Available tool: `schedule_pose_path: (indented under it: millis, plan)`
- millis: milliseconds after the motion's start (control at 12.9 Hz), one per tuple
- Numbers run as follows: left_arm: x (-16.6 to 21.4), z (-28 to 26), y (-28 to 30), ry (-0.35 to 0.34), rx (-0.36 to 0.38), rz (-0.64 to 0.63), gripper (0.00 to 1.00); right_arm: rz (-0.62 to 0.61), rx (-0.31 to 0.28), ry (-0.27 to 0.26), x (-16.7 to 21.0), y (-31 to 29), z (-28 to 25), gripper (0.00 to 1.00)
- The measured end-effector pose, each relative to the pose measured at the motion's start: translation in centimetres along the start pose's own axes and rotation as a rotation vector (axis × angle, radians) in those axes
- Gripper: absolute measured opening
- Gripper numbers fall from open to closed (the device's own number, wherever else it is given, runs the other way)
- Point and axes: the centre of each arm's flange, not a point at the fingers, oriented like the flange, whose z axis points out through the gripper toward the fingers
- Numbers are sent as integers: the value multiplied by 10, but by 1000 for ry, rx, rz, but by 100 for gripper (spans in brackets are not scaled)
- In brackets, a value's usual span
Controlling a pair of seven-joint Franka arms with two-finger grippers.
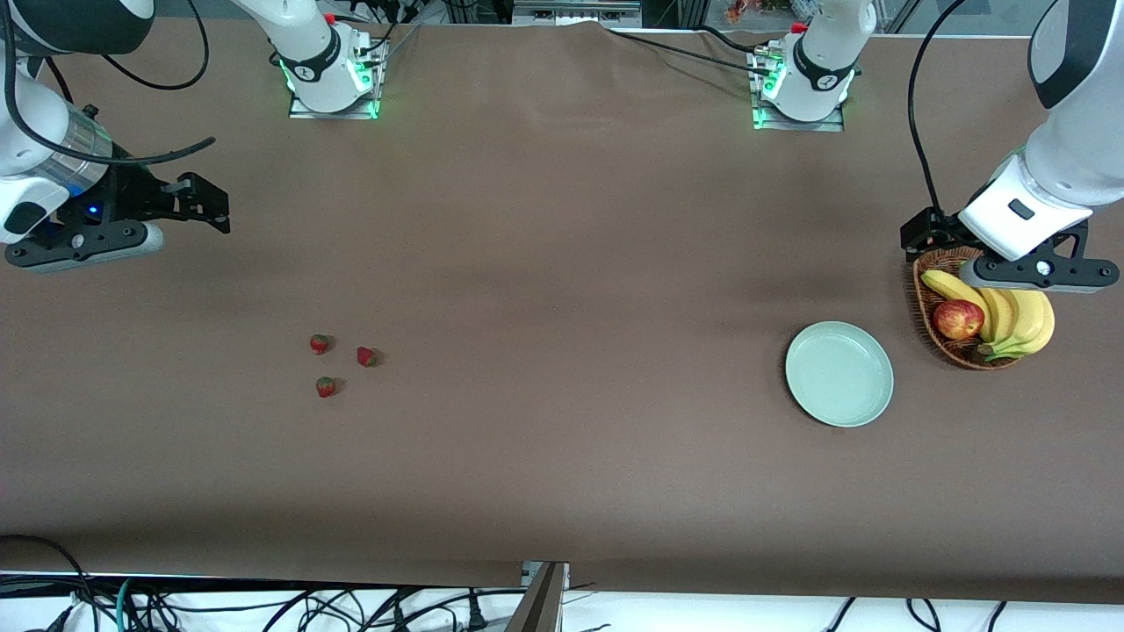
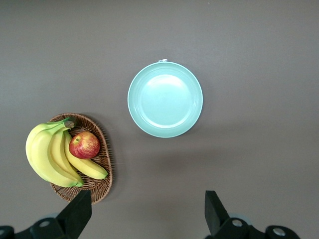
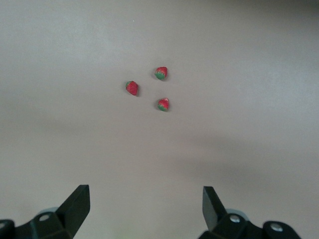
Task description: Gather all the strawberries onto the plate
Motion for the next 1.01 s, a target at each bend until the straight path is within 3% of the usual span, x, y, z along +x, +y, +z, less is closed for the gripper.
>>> schedule_pose_path:
  millis: [1010]
  plan:
    - [-2, -3, 9, -3, 3, 0, 100, 25, -3, 7, 0, 14, 0, 100]
